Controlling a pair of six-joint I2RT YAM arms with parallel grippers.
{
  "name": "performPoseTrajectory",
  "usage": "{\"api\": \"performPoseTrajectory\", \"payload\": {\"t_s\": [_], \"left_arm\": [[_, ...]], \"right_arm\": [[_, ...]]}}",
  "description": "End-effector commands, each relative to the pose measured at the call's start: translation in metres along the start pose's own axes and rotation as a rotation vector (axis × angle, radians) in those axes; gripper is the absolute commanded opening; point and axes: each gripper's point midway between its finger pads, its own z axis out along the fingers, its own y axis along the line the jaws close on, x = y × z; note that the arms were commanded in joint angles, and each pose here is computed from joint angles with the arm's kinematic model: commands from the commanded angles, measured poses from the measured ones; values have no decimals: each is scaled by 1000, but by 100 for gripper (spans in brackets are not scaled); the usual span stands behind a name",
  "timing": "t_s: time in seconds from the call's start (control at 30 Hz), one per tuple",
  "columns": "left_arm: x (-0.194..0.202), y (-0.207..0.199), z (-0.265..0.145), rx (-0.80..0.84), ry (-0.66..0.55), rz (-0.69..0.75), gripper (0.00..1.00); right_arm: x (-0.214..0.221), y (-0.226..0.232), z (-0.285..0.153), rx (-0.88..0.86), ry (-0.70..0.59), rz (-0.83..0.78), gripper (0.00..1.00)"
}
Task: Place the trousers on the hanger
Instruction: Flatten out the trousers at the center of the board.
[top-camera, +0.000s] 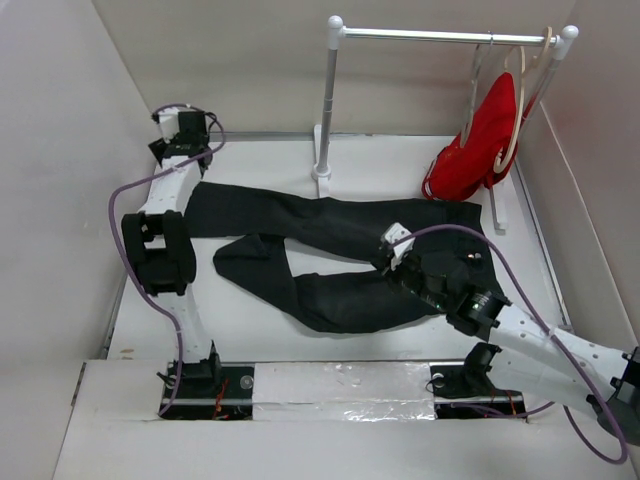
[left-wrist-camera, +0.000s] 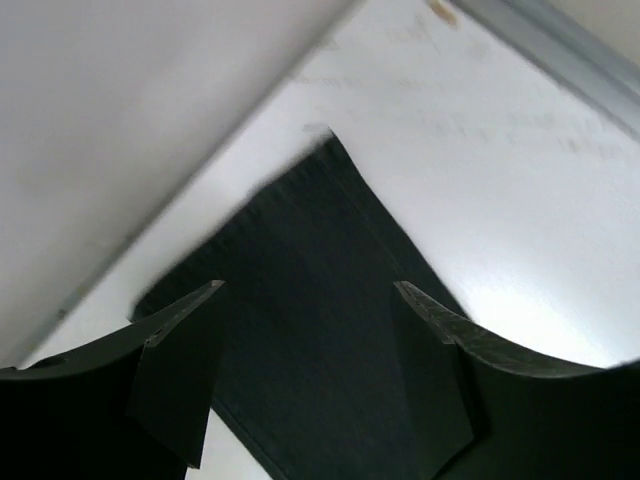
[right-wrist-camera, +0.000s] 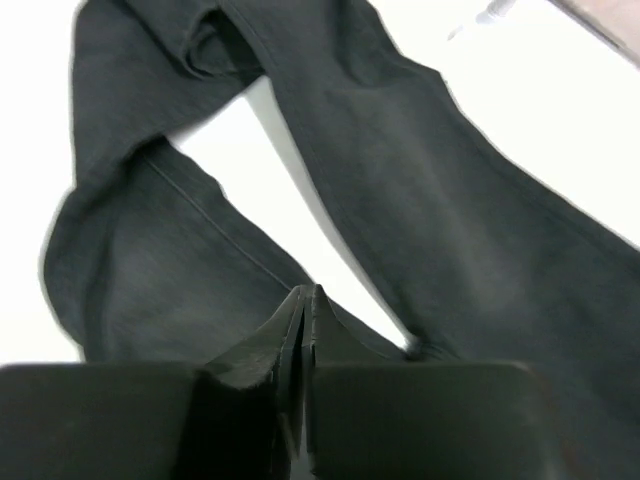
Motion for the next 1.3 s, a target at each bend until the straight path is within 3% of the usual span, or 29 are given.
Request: {"api": "performPoseTrajectory", "payload": {"t_s": [0.0, 0.03, 0.1, 0.13, 0.17, 0.2, 0.23, 0.37, 0.53, 0.63, 1.0, 1.1, 1.13, 1.27], "left_arm": [[-9, -36, -65, 171, -52, -38, 60], [17, -44, -73, 215, -6, -11, 47], [37, -70, -118, 350, 17, -8, 29], [76, -75, -129, 409, 92, 42, 12], [83, -78, -151, 465, 93, 47, 6], [118, -80, -177, 519, 125, 79, 0], [146, -79, -180, 523, 158, 118, 0], [175, -46, -201, 548, 160, 71, 1], [207, -39, -202, 554, 200, 141, 45], [217, -40, -189, 478, 200, 177, 46], [228, -37, -157, 314, 180, 218, 37], [223, -33, -158, 298, 157, 171, 4], [219, -32, -160, 298, 154, 151, 0], [180, -20, -196, 373, 80, 19, 0]], "right_arm": [[-27, 7, 12, -41, -101, 9, 0], [-30, 9, 17, -51, -110, 5, 0], [-34, 13, 28, -75, -95, -9, 0], [-35, 14, 30, -82, -84, -17, 0], [-40, 14, 34, -87, -80, -21, 0], [-42, 13, 35, -82, -86, -29, 0], [-42, 13, 37, -82, -86, -32, 0], [-34, 10, 38, -69, -93, -24, 0], [-26, 6, 39, -60, -86, -15, 3], [-25, 6, 38, -60, -83, -18, 6], [-18, -3, 36, -35, -67, -9, 12], [-16, -6, 36, -26, -65, -5, 13], [-14, -6, 37, -27, -61, -6, 13], [-10, -6, 38, -29, -47, -7, 13]]}}
